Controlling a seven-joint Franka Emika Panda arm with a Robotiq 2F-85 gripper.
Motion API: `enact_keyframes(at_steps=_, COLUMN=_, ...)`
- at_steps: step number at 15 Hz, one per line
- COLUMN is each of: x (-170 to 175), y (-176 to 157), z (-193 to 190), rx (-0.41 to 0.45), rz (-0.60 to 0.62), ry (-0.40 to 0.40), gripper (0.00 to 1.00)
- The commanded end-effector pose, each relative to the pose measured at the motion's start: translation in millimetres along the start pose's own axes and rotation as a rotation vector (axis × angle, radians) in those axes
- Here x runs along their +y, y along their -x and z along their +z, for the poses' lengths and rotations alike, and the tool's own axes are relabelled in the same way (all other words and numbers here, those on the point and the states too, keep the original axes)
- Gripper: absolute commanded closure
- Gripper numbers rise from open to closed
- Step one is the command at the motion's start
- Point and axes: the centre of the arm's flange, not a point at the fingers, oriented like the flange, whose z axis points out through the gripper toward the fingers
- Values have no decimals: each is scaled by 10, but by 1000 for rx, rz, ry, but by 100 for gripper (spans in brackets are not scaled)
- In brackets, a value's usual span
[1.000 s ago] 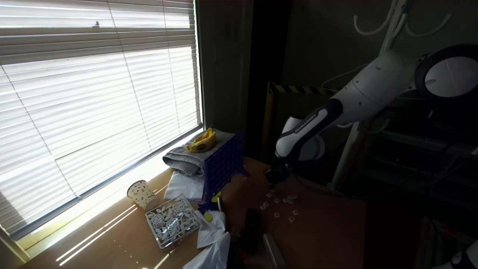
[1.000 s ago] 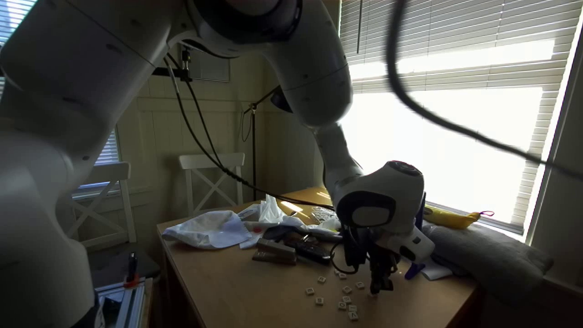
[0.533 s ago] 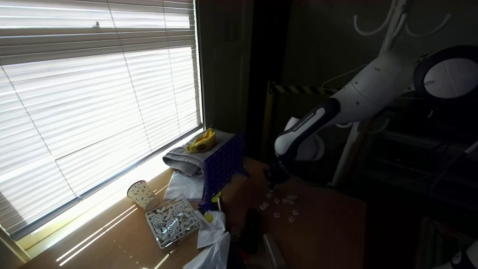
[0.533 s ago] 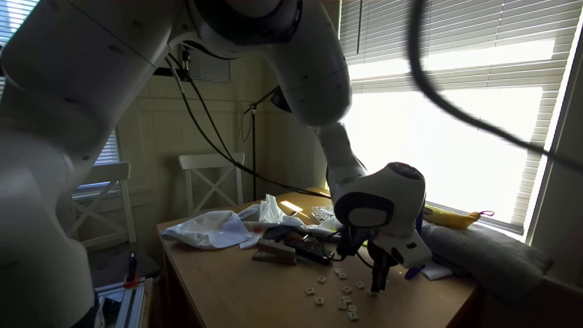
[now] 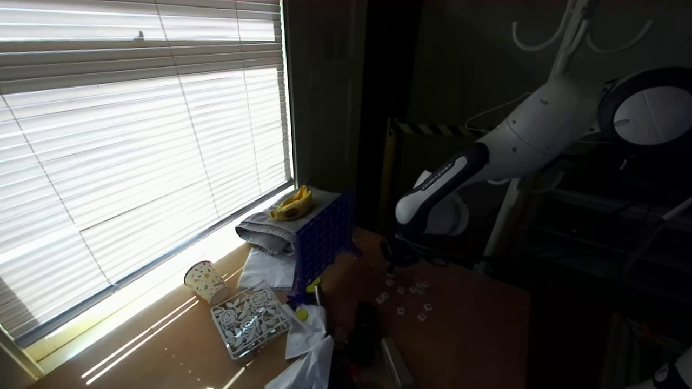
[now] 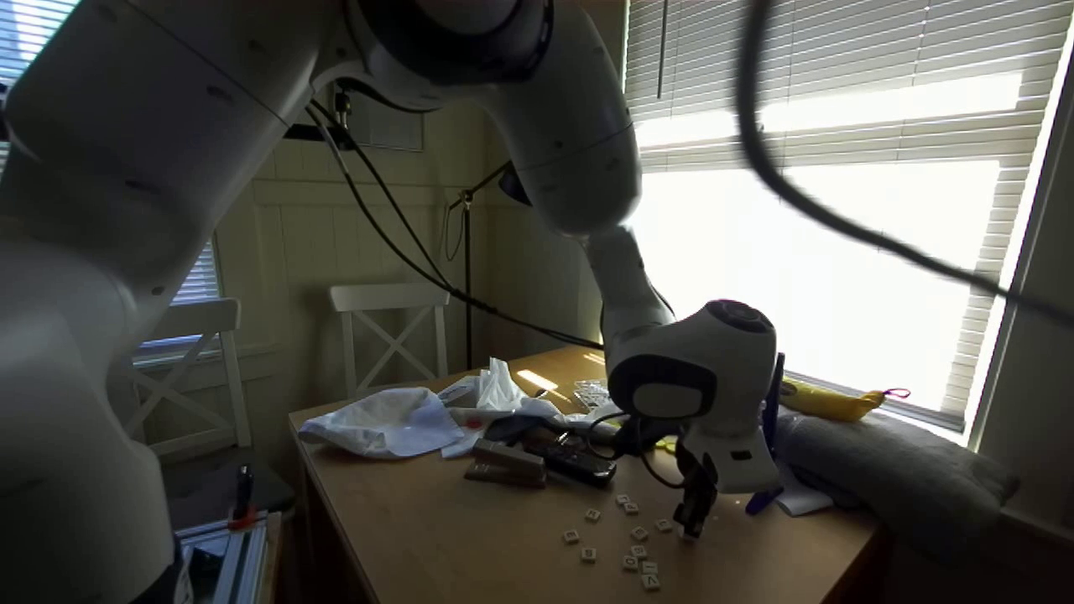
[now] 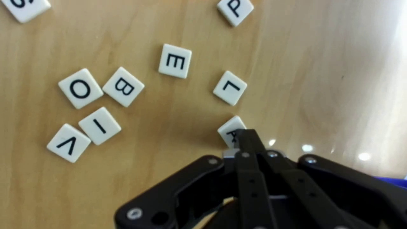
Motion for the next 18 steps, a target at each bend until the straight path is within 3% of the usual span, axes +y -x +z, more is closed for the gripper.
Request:
enact_keyframes(at_steps=1, x=84, y=75, z=146, rx=22, rz=95, ry=-2, gripper=100)
enact_keyframes(at_steps=18, x=384, y=408, z=123, rx=100, rz=233, ry=-66, gripper=100)
